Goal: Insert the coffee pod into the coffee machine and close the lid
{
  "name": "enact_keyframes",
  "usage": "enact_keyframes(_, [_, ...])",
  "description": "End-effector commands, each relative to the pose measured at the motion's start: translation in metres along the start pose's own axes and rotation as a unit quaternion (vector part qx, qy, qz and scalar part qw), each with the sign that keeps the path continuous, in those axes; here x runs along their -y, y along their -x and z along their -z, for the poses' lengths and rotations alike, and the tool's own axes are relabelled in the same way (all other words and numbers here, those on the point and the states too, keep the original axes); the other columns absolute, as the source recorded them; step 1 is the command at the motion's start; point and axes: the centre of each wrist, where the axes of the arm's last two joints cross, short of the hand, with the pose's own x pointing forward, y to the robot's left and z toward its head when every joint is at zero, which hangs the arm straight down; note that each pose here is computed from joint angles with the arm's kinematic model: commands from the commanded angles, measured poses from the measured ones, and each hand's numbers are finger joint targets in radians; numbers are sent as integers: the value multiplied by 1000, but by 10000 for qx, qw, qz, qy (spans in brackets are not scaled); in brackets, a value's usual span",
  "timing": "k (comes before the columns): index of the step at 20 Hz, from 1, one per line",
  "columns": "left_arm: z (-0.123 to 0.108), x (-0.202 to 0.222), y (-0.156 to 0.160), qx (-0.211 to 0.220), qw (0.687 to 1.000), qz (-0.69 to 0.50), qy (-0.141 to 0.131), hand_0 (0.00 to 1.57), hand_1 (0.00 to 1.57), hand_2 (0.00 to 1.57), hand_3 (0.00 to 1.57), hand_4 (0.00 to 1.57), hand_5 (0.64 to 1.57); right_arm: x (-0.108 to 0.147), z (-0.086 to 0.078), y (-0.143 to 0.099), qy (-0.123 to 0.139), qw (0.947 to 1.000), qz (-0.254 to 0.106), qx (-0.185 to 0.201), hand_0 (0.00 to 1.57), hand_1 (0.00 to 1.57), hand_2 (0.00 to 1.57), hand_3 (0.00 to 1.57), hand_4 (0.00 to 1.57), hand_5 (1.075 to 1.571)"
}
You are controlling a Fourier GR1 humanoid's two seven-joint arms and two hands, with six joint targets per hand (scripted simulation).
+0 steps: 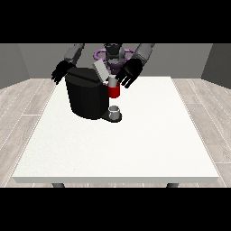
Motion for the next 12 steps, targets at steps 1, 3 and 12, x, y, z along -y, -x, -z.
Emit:
enact_keyframes(1, [4, 7, -13, 105, 9999, 109, 5, 1064, 1064, 1117, 952, 360, 1571, 3, 2, 7, 51, 9999, 10, 125, 0, 0, 0, 0, 438, 1571])
enact_keyframes(3, [-8, -14, 19, 143, 9999, 85, -4, 1018, 1018, 1086, 904, 369, 1571, -2, -3, -1, -6, 10000, -62, 55, 0, 0, 0, 0, 434, 1571])
enact_keyframes(12, [-6, 14, 12, 132, 9974, 566, 422, 0, 0, 0, 0, 0, 1571, -2, 3, -1, 129, 9999, -14, 79, 0, 0, 0, 0, 411, 1571])
